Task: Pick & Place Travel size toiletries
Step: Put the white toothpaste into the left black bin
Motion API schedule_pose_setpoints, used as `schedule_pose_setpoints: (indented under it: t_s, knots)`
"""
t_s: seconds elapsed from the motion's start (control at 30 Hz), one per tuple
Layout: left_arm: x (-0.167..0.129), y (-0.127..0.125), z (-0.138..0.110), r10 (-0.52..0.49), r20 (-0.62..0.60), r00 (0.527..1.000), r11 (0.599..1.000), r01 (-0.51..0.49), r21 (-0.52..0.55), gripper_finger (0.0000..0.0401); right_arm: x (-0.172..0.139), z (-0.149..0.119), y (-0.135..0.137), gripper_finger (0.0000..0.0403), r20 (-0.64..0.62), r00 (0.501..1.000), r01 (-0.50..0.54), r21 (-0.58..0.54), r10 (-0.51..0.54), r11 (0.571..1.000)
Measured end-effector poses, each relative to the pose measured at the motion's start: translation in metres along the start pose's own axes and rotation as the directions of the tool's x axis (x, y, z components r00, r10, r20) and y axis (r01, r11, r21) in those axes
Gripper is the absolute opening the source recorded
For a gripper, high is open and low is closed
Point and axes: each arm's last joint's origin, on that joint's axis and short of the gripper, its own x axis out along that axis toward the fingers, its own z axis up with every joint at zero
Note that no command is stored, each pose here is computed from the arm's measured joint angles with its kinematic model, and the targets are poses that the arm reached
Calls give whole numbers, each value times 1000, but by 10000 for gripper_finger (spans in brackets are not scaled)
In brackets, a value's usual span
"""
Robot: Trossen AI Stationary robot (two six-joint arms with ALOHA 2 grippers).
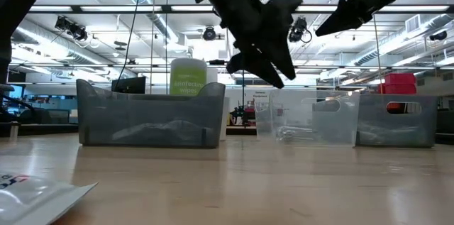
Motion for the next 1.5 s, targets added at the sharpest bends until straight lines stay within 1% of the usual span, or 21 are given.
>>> schedule_pose_setpoints:
  t_s: [0.03, 0.1, 0.17, 0.23, 0.27, 0.33, 0.37, 0.43, 0.53, 0.63, 0.73, 0.77, 0.83, 0.97, 1.03, 1.1, 1.13, 1.23, 1.33, 1.43, 1.5]
  knots:
    - [-2, -3, -3, -54, -65, 996, 998, 52, -19, 164, 0, 0, 0, 14, 0, 1000, 0, 6, 0, 1000]
    - [-7, -12, -11, -146, -199, 969, 989, 136, -60, 160, 0, 0, 0, 14, -1, 1000, -1, 11, 1, 1000]
    - [-12, -26, -20, -197, -282, 939, 980, 190, -53, 155, 0, 0, 0, 14, -1, 1000, -1, 11, 1, 1000]
    - [-17, -45, -32, -199, -335, 921, 976, 218, 19, 150, 0, 0, 0, 14, -1, 1000, -1, 11, 1, 1000]
    - [-19, -55, -39, -193, -361, 912, 969, 234, 73, 147, 0, 0, 0, 14, -2, 1000, -1, 11, 1, 1000]
    - [-25, -75, -53, -173, -375, 911, 948, 257, 187, 143, 0, 0, 0, 14, -4, 1000, 0, 24, 1, 1000]
    - [-27, -85, -60, -147, -379, 914, 940, 248, 235, 141, 0, -1, 0, 14, -8, 1000, -1, 38, 1, 999]
    - [-31, -102, -77, -72, -383, 921, 932, 199, 304, 138, 0, -1, 0, 14, -12, 1000, 0, 62, 1, 998]
    - [-37, -124, -103, 19, -364, 931, 926, 121, 358, 137, 0, -2, 0, 14, -24, 1000, -1, 81, 3, 997]
    - [-40, -141, -130, 88, -350, 933, 942, 35, 332, 136, 0, -3, 1, 14, -29, 999, -26, 80, 28, 996]
    - [-44, -157, -152, 79, -354, 932, 974, 4, 228, 136, 0, -3, 1, 14, -29, 999, -27, 80, 29, 996]
    - [-46, -161, -161, 81, -371, 925, 978, -1, 209, 136, 0, -3, 1, 14, -29, 999, -28, 80, 31, 996]
    - [-49, -167, -176, 80, -413, 907, 978, 9, 208, 136, 0, -3, 1, 14, -28, 999, -28, 81, 31, 996]
    - [-56, -179, -198, 51, -484, 873, 968, 77, 239, 136, 0, -3, 1, 14, -28, 999, -28, 81, 30, 996]
    - [-57, -182, -207, 39, -501, 865, 974, 79, 212, 138, 0, -3, 1, 14, -28, 999, -28, 81, 30, 996]
    - [-54, -185, -215, -2, -499, 866, 983, 93, 159, 144, 0, -3, 1, 14, -28, 999, -28, 81, 30, 996]
    - [-53, -187, -220, -13, -497, 867, 984, 100, 149, 149, 0, -3, 1, 14, -28, 999, -28, 81, 30, 996]
    - [-50, -191, -228, -44, -460, 887, 974, 141, 178, 167, 0, -3, 1, 14, -28, 999, -27, 81, 30, 996]
    - [-45, -186, -237, -18, -444, 896, 972, 119, 201, 186, 0, -3, 1, 14, -28, 999, -26, 95, 29, 995]
    - [-39, -181, -243, -26, -438, 899, 974, 122, 193, 200, 0, -3, 1, 14, -28, 999, -23, 103, 26, 994]
    - [-35, -174, -249, 9, -435, 900, 970, 97, 222, 204, 0, -3, 1, 14, -28, 999, -24, 102, 26, 995]
